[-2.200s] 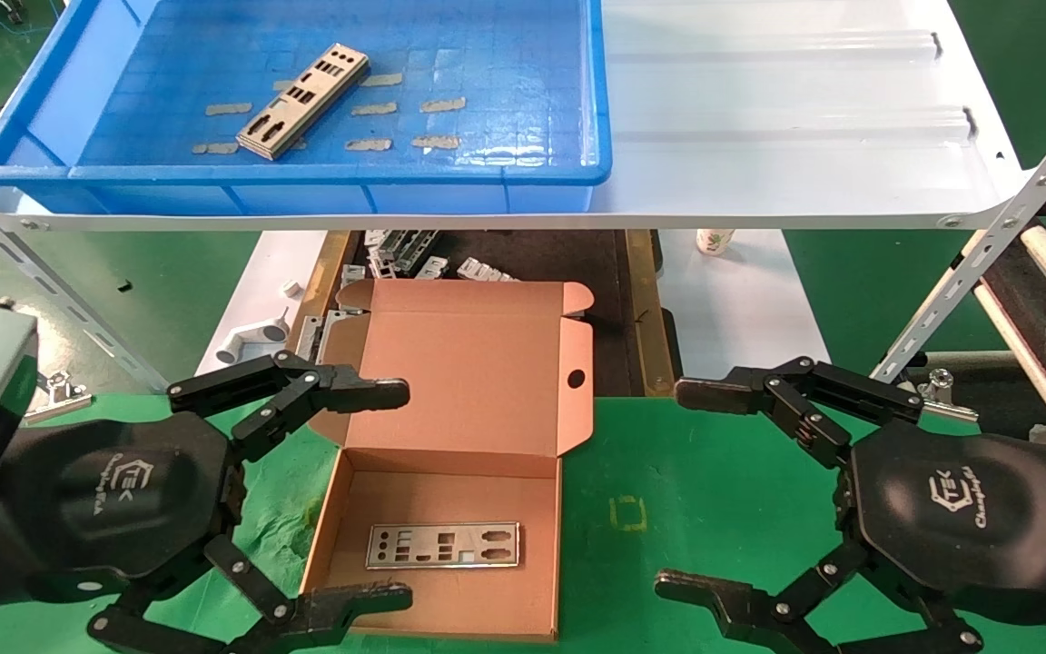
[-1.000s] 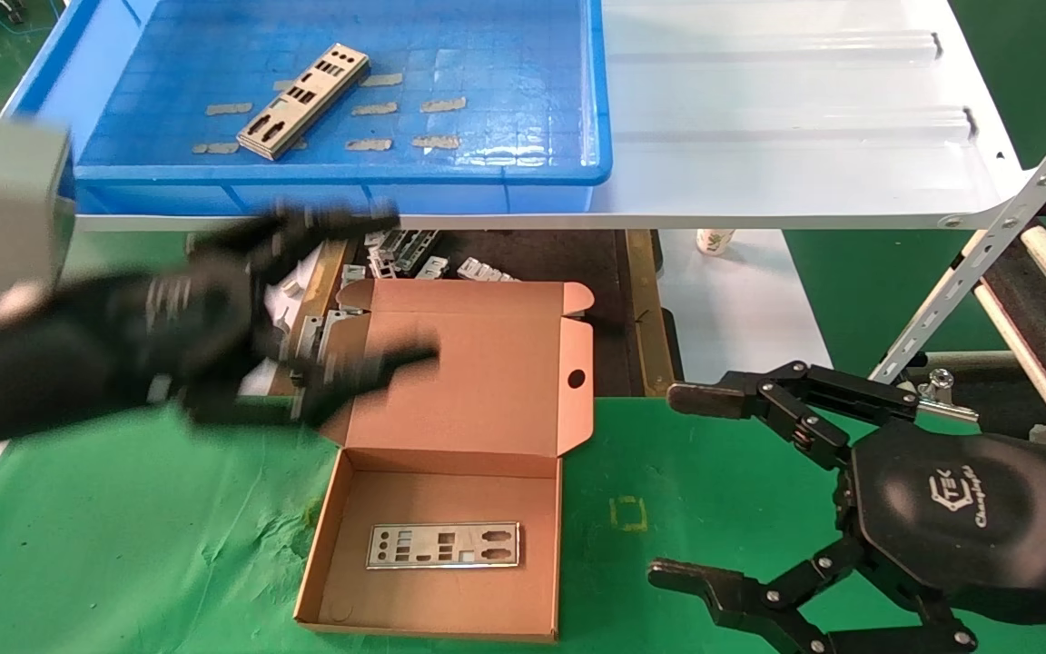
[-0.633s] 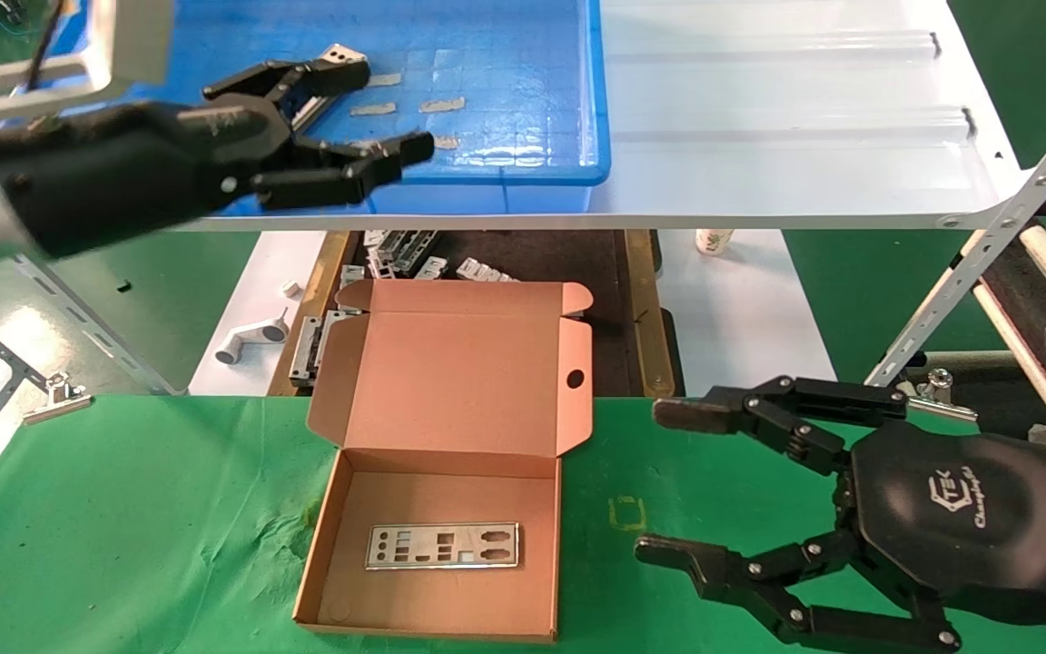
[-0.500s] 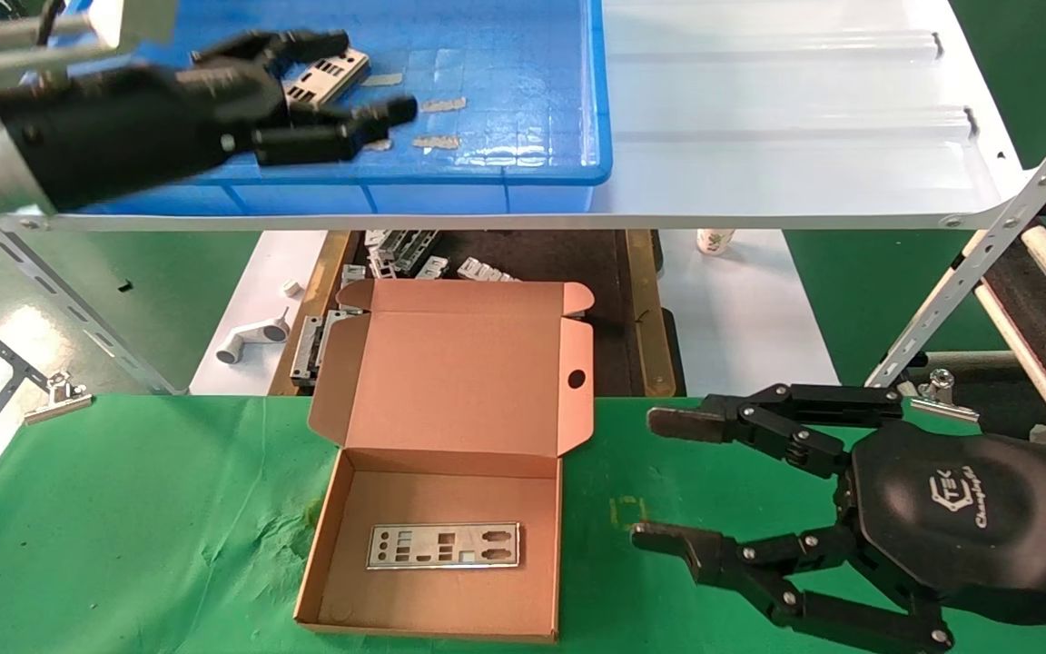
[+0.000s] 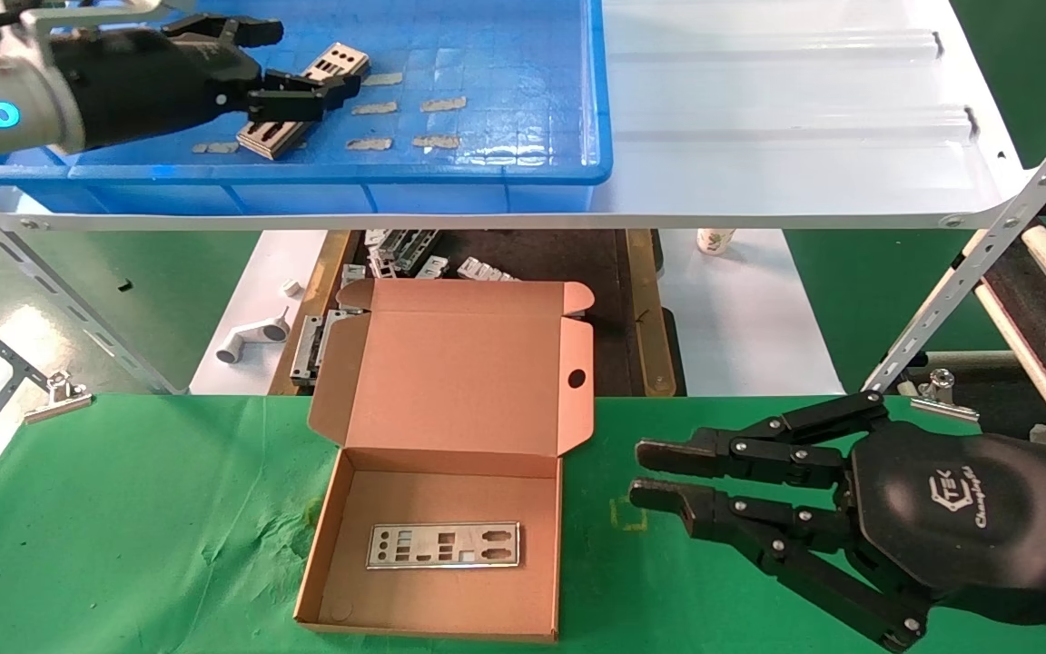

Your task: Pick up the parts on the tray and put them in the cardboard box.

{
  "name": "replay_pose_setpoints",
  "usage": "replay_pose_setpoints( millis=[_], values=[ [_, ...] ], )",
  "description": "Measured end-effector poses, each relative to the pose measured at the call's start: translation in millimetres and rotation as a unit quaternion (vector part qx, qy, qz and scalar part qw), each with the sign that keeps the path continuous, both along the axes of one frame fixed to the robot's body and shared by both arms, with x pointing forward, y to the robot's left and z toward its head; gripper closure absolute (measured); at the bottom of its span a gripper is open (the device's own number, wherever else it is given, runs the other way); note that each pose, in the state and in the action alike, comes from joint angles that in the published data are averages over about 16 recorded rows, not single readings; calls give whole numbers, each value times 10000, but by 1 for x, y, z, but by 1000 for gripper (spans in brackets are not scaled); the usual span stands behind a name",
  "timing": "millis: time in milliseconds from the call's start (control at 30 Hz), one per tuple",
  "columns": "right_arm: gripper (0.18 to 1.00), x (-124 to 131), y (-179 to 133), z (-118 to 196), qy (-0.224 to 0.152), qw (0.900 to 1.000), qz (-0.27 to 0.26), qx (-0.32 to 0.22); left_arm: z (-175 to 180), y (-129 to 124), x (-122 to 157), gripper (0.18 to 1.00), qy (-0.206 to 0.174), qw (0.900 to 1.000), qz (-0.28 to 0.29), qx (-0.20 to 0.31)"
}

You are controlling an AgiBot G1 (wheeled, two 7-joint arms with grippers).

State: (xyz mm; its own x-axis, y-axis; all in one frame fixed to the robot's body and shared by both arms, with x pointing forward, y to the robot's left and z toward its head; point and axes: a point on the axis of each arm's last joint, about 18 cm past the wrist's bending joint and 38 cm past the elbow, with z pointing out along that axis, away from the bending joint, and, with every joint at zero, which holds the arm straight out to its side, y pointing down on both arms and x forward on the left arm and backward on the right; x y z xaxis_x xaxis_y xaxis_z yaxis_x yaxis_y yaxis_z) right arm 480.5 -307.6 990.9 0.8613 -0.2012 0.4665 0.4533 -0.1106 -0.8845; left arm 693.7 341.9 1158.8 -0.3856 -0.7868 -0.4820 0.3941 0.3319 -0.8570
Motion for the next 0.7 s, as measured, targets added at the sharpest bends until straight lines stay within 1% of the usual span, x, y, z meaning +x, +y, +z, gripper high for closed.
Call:
replay_pose_setpoints(
  millis=[200,400,700],
  values=[
    [913,0,0,0,0,10000,0,0,3,-4,14,184,53,9994,353,-14],
    [960,0,0,0,0,10000,0,0,3,-8,23,184,119,9985,525,-87],
    [985,0,0,0,0,10000,0,0,3,-10,29,185,188,9974,641,-277]
  ],
)
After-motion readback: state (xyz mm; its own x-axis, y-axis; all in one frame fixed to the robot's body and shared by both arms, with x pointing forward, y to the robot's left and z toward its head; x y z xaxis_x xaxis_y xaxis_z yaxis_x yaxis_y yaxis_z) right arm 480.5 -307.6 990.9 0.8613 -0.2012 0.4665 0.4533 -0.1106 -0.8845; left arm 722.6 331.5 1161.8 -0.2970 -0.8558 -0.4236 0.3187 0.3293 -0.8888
